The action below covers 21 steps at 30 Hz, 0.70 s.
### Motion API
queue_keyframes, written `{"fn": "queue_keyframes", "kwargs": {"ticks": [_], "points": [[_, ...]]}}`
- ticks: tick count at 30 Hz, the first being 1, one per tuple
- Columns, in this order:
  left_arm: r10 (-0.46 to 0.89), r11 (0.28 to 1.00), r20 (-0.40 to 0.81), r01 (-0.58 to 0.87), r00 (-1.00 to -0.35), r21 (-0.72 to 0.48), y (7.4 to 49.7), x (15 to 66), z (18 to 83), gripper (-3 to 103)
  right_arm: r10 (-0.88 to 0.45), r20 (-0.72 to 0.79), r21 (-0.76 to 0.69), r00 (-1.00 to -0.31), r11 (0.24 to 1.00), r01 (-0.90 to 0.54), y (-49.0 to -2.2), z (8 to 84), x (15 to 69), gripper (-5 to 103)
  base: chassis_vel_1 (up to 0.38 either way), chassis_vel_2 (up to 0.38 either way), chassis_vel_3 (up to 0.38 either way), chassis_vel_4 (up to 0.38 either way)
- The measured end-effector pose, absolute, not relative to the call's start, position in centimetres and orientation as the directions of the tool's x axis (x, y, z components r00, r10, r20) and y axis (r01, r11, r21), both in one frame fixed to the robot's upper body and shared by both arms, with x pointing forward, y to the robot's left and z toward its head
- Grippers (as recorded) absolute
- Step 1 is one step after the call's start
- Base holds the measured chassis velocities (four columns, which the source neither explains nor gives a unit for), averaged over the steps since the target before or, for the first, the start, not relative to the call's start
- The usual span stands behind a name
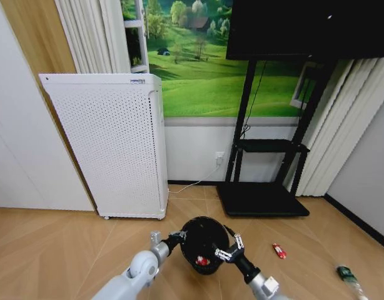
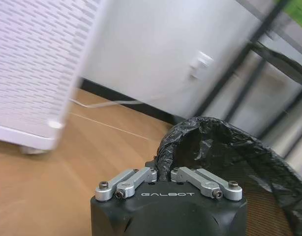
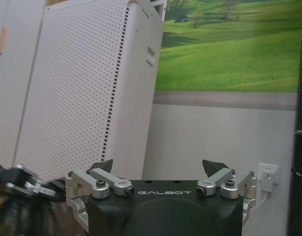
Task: Pick up the trash bin and place the garbage on the floor into it.
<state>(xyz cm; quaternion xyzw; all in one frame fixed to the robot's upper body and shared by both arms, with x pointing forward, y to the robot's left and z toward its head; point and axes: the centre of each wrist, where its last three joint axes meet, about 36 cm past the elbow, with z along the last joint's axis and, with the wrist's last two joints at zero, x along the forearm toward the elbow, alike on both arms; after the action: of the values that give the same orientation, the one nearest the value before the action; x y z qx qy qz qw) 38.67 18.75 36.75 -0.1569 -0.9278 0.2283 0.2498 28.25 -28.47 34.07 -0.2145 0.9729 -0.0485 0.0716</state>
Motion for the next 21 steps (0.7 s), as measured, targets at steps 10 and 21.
{"fn": "queue_keyframes", "kwargs": {"ticks": [10, 21], "points": [[0.150, 0.917, 0.477, -0.059, -0.866, -0.395, 27.6, 33.1, 40.5, 7, -0.279, -0.031, -0.059, -0.960, 0.959, -0.276, -29.4, 33.5, 26.2, 100, 0.000, 0.000, 0.000, 0.000], [-0.074, 0.888, 0.468, -0.271, -0.880, -0.370, 33.1, 29.3, 43.2, 7, -0.245, -0.011, -0.067, -0.969, 0.967, -0.244, -29.8, 32.6, 27.6, 100, -0.132, -0.115, 0.144, 0.134]]}}
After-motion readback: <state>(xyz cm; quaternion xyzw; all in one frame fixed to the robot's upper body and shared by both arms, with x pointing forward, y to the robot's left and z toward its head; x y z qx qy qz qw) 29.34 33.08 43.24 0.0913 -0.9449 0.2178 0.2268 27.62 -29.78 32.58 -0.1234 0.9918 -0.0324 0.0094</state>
